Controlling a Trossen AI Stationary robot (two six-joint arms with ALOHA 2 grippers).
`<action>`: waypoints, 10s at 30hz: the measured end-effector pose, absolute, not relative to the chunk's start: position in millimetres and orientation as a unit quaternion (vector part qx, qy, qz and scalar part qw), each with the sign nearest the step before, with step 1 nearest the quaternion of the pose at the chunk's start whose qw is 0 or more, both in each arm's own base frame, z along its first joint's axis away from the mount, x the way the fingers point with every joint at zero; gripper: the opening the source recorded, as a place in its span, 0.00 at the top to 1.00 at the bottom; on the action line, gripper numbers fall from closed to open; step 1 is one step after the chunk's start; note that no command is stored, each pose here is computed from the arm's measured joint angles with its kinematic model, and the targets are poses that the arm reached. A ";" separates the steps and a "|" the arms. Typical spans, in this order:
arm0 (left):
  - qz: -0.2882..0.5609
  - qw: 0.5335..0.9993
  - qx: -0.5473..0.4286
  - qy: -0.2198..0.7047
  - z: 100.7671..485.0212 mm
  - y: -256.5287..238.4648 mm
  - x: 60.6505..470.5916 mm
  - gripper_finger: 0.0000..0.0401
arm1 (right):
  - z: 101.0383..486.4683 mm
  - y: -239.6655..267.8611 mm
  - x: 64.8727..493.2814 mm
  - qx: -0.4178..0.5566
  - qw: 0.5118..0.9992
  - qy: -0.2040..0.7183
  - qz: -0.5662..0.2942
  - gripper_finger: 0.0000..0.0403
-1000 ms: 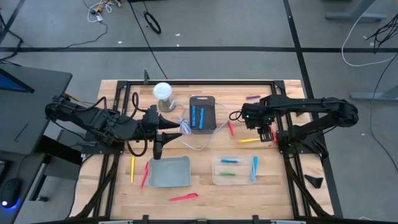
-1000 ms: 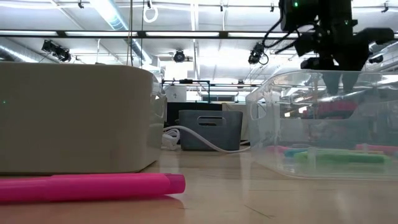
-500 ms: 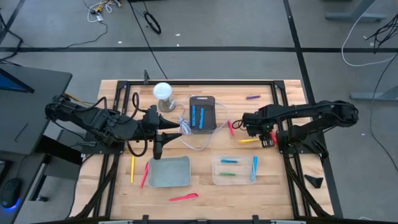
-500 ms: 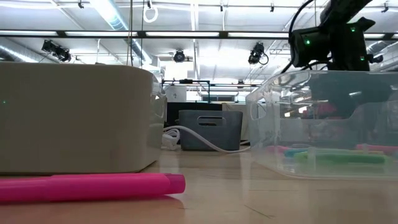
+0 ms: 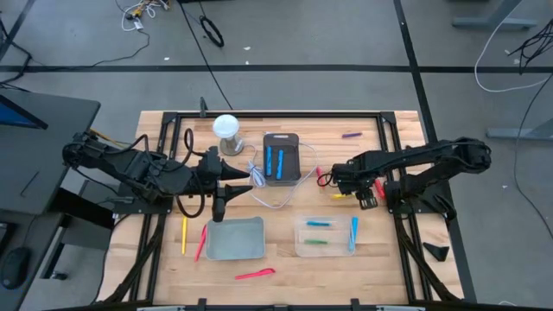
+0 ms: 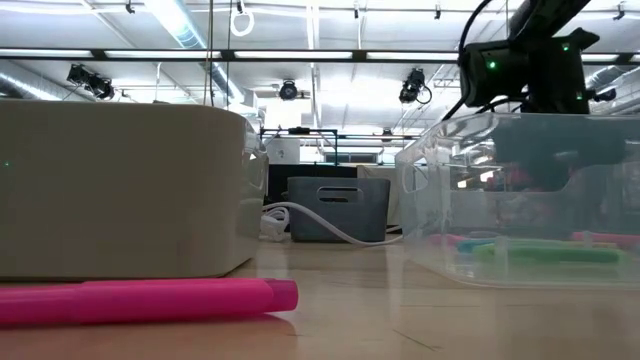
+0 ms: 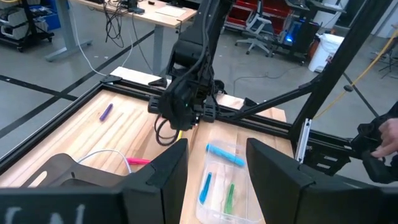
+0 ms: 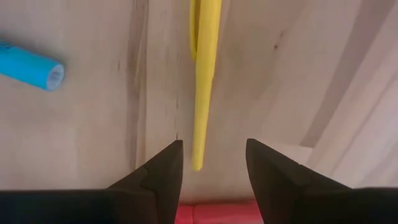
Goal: Pick & Place Markers
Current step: Put the top yellow highlighter pen into the gray bin
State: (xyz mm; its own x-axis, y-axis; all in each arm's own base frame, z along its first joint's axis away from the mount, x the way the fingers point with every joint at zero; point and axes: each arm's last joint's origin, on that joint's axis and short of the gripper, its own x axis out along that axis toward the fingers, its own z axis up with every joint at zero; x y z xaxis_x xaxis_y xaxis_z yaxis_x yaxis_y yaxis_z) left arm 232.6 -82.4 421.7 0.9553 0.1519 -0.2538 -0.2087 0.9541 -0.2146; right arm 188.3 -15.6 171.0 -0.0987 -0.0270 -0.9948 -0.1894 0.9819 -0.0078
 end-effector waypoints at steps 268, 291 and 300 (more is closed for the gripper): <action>0.060 0.983 -0.141 0.101 427.1 -83.0 232.9 0.58 | 306.9 12.5 291.7 -0.199 0.816 0.526 0.134 1.00; 0.066 0.982 -0.147 0.098 427.5 -79.7 234.1 0.58 | 299.7 12.0 294.0 -0.139 0.821 0.531 0.158 0.85; 0.047 0.981 -0.153 0.107 426.6 -80.9 234.0 0.58 | 265.8 6.8 295.0 -0.098 0.814 0.558 0.129 0.66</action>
